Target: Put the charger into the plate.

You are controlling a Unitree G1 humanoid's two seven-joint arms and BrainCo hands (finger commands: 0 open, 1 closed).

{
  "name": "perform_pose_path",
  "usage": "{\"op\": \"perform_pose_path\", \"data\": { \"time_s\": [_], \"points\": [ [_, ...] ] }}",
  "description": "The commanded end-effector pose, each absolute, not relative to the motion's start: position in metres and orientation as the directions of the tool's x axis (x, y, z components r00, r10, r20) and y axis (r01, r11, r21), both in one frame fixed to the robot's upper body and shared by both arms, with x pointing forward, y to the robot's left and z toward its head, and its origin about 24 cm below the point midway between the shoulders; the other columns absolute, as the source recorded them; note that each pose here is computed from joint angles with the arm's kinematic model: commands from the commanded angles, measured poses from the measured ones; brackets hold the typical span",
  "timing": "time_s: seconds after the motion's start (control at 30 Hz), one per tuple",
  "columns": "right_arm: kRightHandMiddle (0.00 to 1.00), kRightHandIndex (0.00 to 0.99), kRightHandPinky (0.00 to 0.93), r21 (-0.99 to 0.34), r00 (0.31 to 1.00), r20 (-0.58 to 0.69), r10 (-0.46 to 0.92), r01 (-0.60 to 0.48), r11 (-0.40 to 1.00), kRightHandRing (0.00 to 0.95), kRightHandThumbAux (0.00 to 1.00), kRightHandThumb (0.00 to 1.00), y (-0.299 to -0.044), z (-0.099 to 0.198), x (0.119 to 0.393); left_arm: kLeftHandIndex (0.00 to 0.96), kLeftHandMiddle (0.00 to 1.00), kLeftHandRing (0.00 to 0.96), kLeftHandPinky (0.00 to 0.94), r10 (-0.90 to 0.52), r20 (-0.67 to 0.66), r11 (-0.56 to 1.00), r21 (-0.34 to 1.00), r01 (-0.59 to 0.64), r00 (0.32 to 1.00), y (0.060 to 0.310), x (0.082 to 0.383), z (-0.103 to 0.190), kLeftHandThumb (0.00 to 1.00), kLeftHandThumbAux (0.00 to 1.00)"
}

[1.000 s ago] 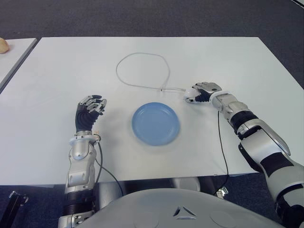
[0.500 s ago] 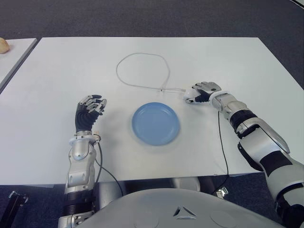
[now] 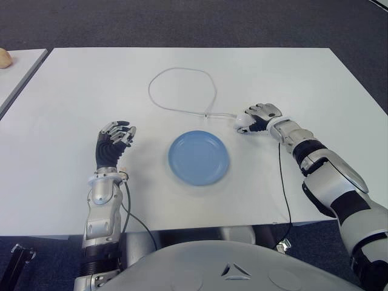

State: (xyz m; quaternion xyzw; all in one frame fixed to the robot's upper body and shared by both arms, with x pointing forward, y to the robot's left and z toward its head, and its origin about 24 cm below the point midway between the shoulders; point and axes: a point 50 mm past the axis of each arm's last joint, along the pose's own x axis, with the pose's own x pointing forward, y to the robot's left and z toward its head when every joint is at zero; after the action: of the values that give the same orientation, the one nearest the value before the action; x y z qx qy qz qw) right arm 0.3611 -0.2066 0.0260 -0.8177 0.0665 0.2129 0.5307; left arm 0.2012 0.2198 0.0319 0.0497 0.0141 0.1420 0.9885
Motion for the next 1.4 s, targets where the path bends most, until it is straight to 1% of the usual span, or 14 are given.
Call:
{"op": "perform_pose_path", "data": {
  "time_s": [0.03, 0.07, 0.1, 0.13, 0.17, 0.2, 0.23, 0.3, 0.33, 0.43, 0.63, 0.83, 1.17, 1.4],
  "points": [
    [0.229, 0.224, 0.273, -0.82, 0.886, -0.451, 0.11, -0.363, -0.443, 0.256, 0.419, 0.619, -0.21, 0.004, 0.346, 0.399, 0.525, 0.644, 0.633, 0.28, -0.018, 0.955, 0.104, -0.276, 0.96, 0.221, 0.199, 0.032, 0.834, 0.678],
    [0.32, 0.324, 0.351, -0.825, 0.889, -0.444, 0.115, -0.356, -0.439, 0.353, 0.448, 0.645, -0.21, 0.004, 0.346, 0.4, 0.525, 0.644, 0.633, 0.279, -0.017, 0.956, 0.104, -0.276, 0.96, 0.221, 0.199, 0.032, 0.834, 0.678],
    [0.352, 0.36, 0.379, -0.84, 0.895, -0.428, 0.121, -0.346, -0.418, 0.388, 0.459, 0.654, -0.209, 0.004, 0.346, 0.4, 0.525, 0.644, 0.633, 0.277, -0.017, 0.956, 0.104, -0.274, 0.961, 0.221, 0.199, 0.032, 0.834, 0.678],
    [0.414, 0.387, 0.437, -0.858, 0.903, -0.412, 0.125, -0.337, -0.389, 0.455, 0.546, 0.678, -0.208, 0.004, 0.346, 0.4, 0.526, 0.644, 0.633, 0.275, -0.017, 0.957, 0.105, -0.271, 0.961, 0.221, 0.199, 0.032, 0.834, 0.678],
    [0.434, 0.405, 0.497, -0.869, 0.908, -0.399, 0.128, -0.33, -0.368, 0.505, 0.592, 0.738, -0.208, 0.004, 0.346, 0.399, 0.527, 0.646, 0.634, 0.273, -0.017, 0.957, 0.105, -0.27, 0.962, 0.221, 0.199, 0.032, 0.834, 0.678],
    [0.441, 0.411, 0.519, -0.883, 0.913, -0.385, 0.131, -0.323, -0.34, 0.523, 0.609, 0.759, -0.207, 0.004, 0.346, 0.399, 0.527, 0.646, 0.634, 0.271, -0.017, 0.958, 0.105, -0.268, 0.962, 0.221, 0.199, 0.032, 0.834, 0.678],
    [0.458, 0.412, 0.57, -0.89, 0.916, -0.377, 0.133, -0.319, -0.325, 0.561, 0.635, 0.788, -0.207, 0.004, 0.346, 0.399, 0.529, 0.648, 0.635, 0.27, -0.017, 0.958, 0.106, -0.267, 0.963, 0.221, 0.199, 0.033, 0.834, 0.678],
    [0.47, 0.412, 0.603, -0.907, 0.924, -0.355, 0.143, -0.303, -0.291, 0.586, 0.652, 0.806, -0.206, 0.005, 0.345, 0.399, 0.53, 0.649, 0.636, 0.269, -0.017, 0.958, 0.106, -0.266, 0.963, 0.221, 0.199, 0.033, 0.834, 0.678],
    [0.497, 0.404, 0.657, -0.916, 0.928, -0.339, 0.153, -0.289, -0.279, 0.629, 0.668, 0.821, -0.205, 0.006, 0.346, 0.399, 0.53, 0.649, 0.634, 0.269, -0.017, 0.958, 0.107, -0.266, 0.963, 0.221, 0.199, 0.032, 0.834, 0.678],
    [0.536, 0.401, 0.72, -0.936, 0.938, -0.295, 0.182, -0.245, -0.254, 0.682, 0.68, 0.832, -0.202, 0.01, 0.347, 0.399, 0.529, 0.649, 0.633, 0.271, -0.017, 0.958, 0.106, -0.268, 0.962, 0.221, 0.2, 0.032, 0.834, 0.678],
    [0.573, 0.409, 0.782, -0.962, 0.954, -0.242, 0.179, -0.213, -0.17, 0.749, 0.685, 0.838, -0.201, 0.01, 0.346, 0.399, 0.526, 0.646, 0.636, 0.272, -0.017, 0.957, 0.106, -0.269, 0.962, 0.221, 0.201, 0.032, 0.834, 0.678],
    [0.583, 0.416, 0.815, -0.973, 0.959, -0.228, 0.169, -0.216, -0.084, 0.794, 0.685, 0.84, -0.2, 0.012, 0.347, 0.398, 0.529, 0.648, 0.636, 0.272, -0.02, 0.957, 0.109, -0.268, 0.962, 0.221, 0.202, 0.033, 0.834, 0.678],
    [0.581, 0.418, 0.828, -0.972, 0.961, -0.224, 0.164, -0.232, 0.034, 0.827, 0.685, 0.841, -0.197, 0.016, 0.349, 0.401, 0.527, 0.647, 0.638, 0.268, -0.012, 0.958, 0.108, -0.265, 0.963, 0.221, 0.204, 0.033, 0.834, 0.677],
    [0.575, 0.416, 0.842, -0.967, 0.969, -0.189, 0.159, -0.212, 0.141, 0.846, 0.686, 0.841, -0.195, 0.022, 0.353, 0.403, 0.524, 0.643, 0.633, 0.265, -0.008, 0.959, 0.106, -0.263, 0.964, 0.22, 0.205, 0.033, 0.834, 0.677]
  ]
}}
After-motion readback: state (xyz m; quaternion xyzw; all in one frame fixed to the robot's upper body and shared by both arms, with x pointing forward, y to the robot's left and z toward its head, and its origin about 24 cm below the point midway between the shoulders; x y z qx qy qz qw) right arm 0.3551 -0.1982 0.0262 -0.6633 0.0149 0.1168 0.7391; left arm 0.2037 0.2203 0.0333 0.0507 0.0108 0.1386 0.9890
